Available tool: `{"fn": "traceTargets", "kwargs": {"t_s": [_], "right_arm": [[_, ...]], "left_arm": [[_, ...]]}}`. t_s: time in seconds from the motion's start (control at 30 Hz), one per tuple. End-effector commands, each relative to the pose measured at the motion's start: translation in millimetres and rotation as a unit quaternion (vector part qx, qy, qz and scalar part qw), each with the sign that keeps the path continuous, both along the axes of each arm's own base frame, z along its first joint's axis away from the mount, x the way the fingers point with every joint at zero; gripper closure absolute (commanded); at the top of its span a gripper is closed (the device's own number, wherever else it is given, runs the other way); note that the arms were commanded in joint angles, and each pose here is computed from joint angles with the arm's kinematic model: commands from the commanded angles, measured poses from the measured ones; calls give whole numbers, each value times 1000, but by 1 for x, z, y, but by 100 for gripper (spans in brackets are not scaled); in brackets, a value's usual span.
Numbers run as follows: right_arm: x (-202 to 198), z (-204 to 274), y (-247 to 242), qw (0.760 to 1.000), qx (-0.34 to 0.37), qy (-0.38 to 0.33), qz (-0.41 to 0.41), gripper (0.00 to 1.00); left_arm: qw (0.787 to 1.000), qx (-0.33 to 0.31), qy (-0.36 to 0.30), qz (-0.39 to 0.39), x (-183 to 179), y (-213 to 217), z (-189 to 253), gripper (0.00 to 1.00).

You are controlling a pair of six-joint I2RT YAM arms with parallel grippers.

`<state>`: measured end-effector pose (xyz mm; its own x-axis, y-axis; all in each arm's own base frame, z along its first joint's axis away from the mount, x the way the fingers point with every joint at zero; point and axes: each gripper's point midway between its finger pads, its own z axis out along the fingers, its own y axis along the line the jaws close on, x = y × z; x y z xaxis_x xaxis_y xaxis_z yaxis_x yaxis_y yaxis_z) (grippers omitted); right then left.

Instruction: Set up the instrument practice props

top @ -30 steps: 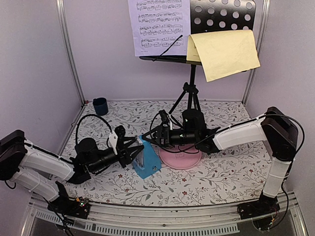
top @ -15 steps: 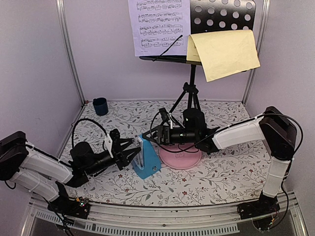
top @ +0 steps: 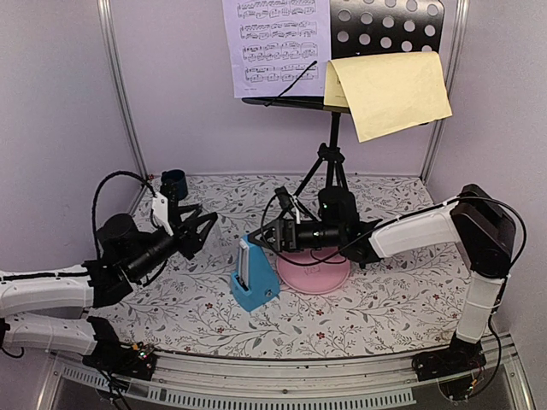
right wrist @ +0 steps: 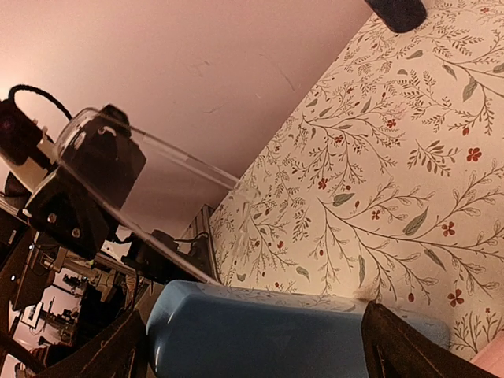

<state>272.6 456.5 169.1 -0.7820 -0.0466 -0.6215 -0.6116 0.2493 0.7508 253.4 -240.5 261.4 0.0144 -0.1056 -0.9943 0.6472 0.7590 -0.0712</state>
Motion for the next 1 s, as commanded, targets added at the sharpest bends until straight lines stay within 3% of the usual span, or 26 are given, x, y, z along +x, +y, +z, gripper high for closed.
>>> {"fn": "traceTargets", "kwargs": {"t_s": [0.0, 0.2, 0.3, 0.47, 0.73, 0.97], "right_arm": [[7, -70, -28, 992, -111, 43, -29, 6], [5, -36, 2, 997, -74, -6, 9, 5], [10, -29, 14, 998, -60, -19, 23, 6], [17, -3, 32, 997, -31, -50, 42, 5], [11, 33, 22, 994, -17, -99, 40, 0], [14, 62, -10, 989, -37, -141, -11, 1]], "left_arm": [[981, 64, 158, 97, 36, 37, -54, 80], [934, 102, 295, 175, 68, 72, -105, 82], [917, 111, 333, 191, 75, 79, -125, 82], [900, 125, 360, 213, 85, 92, -145, 80], [884, 139, 396, 207, 94, 94, -178, 77], [867, 154, 423, 214, 98, 101, -204, 60]]}}
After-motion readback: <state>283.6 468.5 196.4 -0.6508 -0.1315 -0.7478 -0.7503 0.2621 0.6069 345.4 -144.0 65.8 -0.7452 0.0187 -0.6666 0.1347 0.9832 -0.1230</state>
